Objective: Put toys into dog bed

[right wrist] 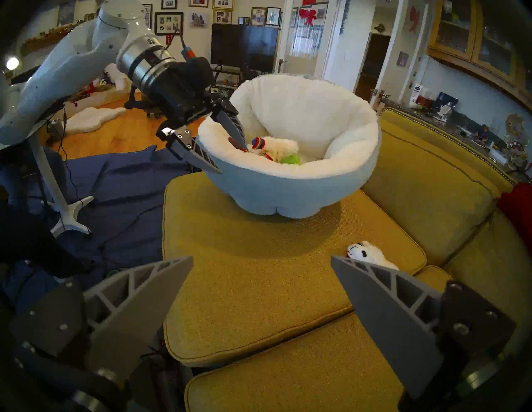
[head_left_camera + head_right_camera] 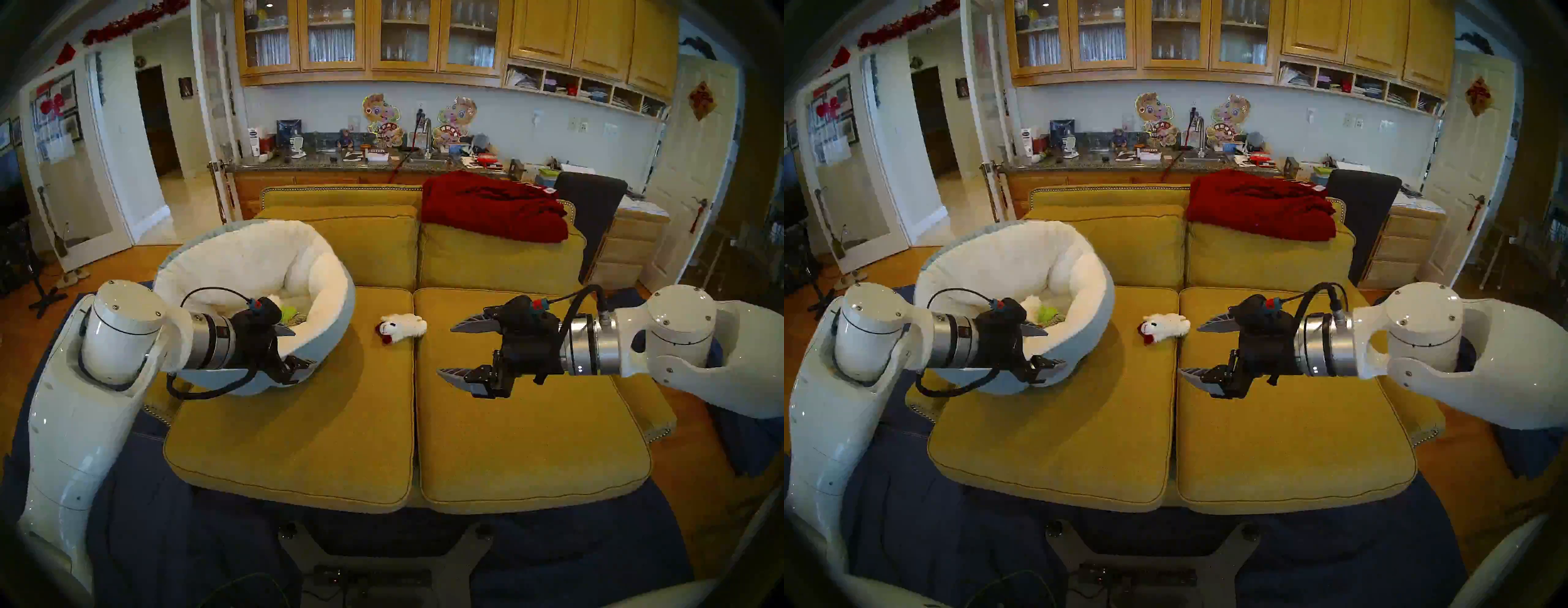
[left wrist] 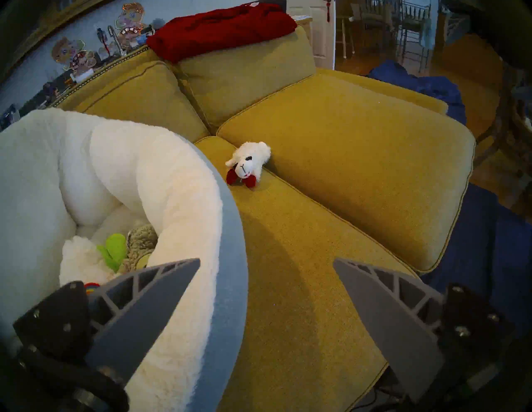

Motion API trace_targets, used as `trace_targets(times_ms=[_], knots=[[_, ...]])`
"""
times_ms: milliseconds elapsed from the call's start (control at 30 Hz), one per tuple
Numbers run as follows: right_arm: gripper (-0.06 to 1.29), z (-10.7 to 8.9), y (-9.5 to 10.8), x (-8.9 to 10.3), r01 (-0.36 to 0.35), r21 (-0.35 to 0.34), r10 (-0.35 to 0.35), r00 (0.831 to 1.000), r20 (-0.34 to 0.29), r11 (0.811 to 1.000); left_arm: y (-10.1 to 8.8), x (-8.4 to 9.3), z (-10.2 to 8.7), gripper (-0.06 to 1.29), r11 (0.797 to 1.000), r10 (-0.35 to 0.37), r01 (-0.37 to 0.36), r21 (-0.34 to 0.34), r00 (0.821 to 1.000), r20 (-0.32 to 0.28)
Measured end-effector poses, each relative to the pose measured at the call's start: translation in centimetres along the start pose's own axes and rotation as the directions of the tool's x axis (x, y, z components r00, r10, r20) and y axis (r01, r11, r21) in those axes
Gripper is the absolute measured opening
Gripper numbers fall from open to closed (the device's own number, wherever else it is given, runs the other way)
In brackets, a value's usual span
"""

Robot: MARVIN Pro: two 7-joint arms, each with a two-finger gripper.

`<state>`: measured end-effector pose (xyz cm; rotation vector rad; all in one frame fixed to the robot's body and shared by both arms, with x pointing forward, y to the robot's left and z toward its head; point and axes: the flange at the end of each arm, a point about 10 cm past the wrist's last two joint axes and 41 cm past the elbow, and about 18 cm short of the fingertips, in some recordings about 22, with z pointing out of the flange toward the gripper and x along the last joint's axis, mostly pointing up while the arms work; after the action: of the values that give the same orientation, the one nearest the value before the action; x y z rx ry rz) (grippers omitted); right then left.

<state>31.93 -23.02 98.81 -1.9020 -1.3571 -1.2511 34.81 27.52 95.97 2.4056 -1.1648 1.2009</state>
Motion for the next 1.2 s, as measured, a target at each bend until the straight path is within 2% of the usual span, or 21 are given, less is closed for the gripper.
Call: trace_targets(times_ms=[200,367,667,833,1200], knots=[[1.25,-0.3,0.4,0.6,-0.011,0.019,0.011,1.000,0.012,1.000,0.0,0.0,0.0,1.26,1.000,0.001,-0.001,-0.002,1.000,0.001],[1.25,-0.4,2.4,1.5,-0.012,0.010,0.011,0.999,0.051,1.000,0.0,0.0,0.0,1.26,1.000,0.001,-0.001,-0.003,1.000,0.002],[1.25,0.3,5.1,4.1,0.034,-0.011,-0.033,0.993,0.114,0.999,0.0,0.0,0.0,1.26,1.000,0.002,-0.002,-0.004,1.000,0.003],[1.25,1.5,5.9,4.9,0.058,-0.018,-0.055,0.988,0.145,0.998,0.0,0.0,0.0,1.26,1.000,0.003,-0.003,-0.005,1.000,0.003],[1.25,4.8,7.2,4.5,0.062,-0.020,-0.057,0.980,0.193,0.998,0.0,-0.1,0.0,1.26,1.000,0.003,-0.003,-0.006,1.000,0.005]])
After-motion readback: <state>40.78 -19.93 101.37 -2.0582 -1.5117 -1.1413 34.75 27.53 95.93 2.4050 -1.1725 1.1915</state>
